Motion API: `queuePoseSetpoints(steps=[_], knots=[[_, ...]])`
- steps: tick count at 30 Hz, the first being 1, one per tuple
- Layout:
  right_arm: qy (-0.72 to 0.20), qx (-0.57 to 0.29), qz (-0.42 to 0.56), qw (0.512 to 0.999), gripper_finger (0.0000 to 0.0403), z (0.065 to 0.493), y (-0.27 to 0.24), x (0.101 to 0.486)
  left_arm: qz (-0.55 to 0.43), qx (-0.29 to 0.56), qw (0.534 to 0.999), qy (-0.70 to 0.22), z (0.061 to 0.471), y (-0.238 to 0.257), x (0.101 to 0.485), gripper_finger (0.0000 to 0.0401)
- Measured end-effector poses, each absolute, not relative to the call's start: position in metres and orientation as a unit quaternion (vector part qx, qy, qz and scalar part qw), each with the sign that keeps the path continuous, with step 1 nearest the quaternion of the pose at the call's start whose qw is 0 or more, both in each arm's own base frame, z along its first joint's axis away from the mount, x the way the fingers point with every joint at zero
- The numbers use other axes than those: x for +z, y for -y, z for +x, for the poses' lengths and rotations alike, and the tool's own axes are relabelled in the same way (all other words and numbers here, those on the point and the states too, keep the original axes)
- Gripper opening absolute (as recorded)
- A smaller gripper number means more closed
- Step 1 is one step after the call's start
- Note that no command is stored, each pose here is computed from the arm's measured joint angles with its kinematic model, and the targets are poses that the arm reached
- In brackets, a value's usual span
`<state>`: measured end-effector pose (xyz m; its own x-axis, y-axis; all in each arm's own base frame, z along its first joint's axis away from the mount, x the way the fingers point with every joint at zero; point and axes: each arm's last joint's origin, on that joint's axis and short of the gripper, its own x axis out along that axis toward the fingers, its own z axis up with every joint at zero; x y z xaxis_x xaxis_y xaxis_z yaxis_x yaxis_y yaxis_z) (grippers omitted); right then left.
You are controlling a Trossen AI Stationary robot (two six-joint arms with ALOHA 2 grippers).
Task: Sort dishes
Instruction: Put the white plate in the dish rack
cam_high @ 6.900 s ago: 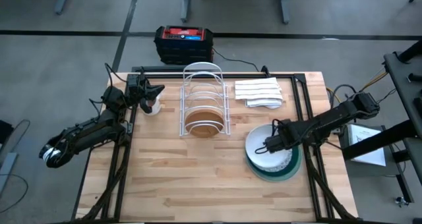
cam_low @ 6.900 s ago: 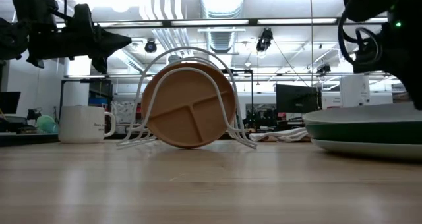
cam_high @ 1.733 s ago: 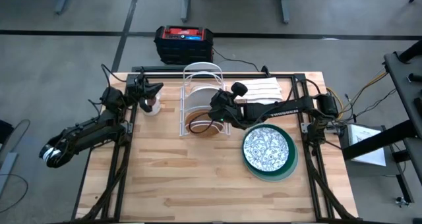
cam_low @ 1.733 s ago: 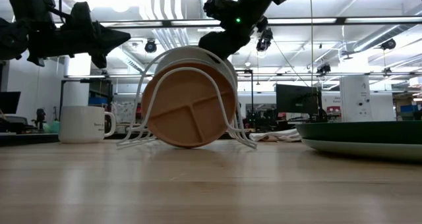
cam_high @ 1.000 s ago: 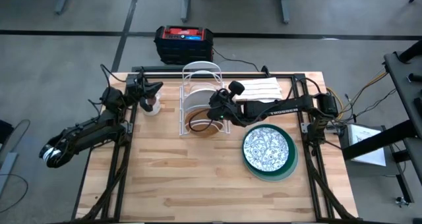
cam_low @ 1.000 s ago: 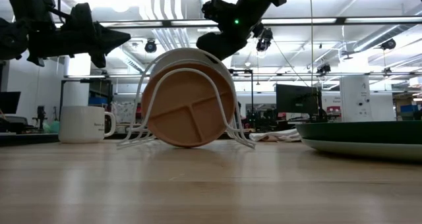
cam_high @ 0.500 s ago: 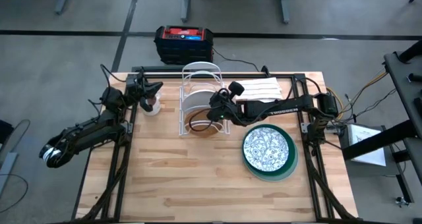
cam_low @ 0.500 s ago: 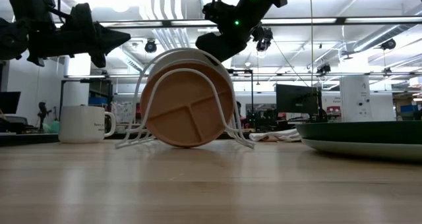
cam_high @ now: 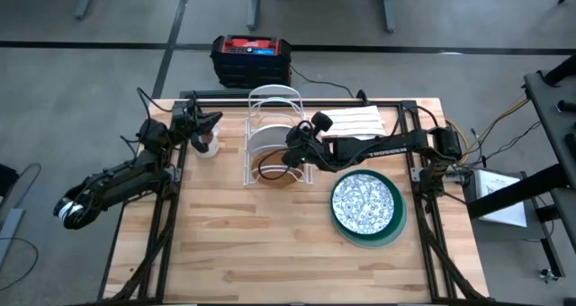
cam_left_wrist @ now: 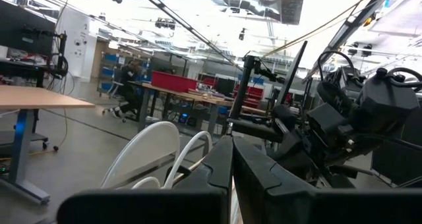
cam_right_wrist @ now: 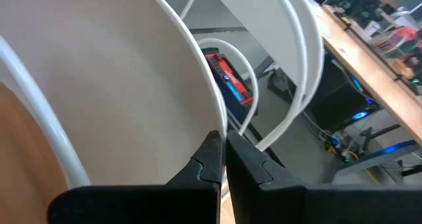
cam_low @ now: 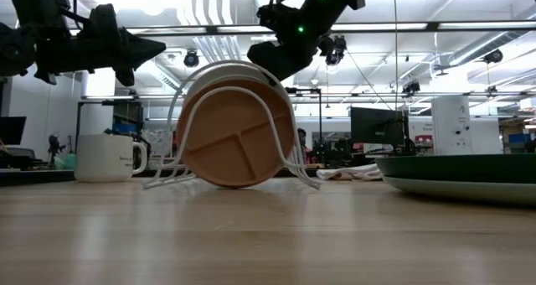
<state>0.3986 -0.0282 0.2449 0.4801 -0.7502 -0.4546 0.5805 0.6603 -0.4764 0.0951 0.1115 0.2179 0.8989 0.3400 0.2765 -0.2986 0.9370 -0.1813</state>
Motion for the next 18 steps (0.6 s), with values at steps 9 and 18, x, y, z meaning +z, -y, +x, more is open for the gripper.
queuePoseSetpoints(steps=[9,18], knots=[[-0.336,-0.383,-0.106,0.854,0.0000,0.3968,0.0287,0.2419,-0.067,0.164,0.972,0.154,0.0951,-0.1115,0.2179,0.0000],[-0.350,-0.376,-0.099,0.852,0.0000,0.3946,0.0285,0.2387,-0.065,0.165,0.972,0.153,0.0951,-0.1115,0.2179,0.0000]])
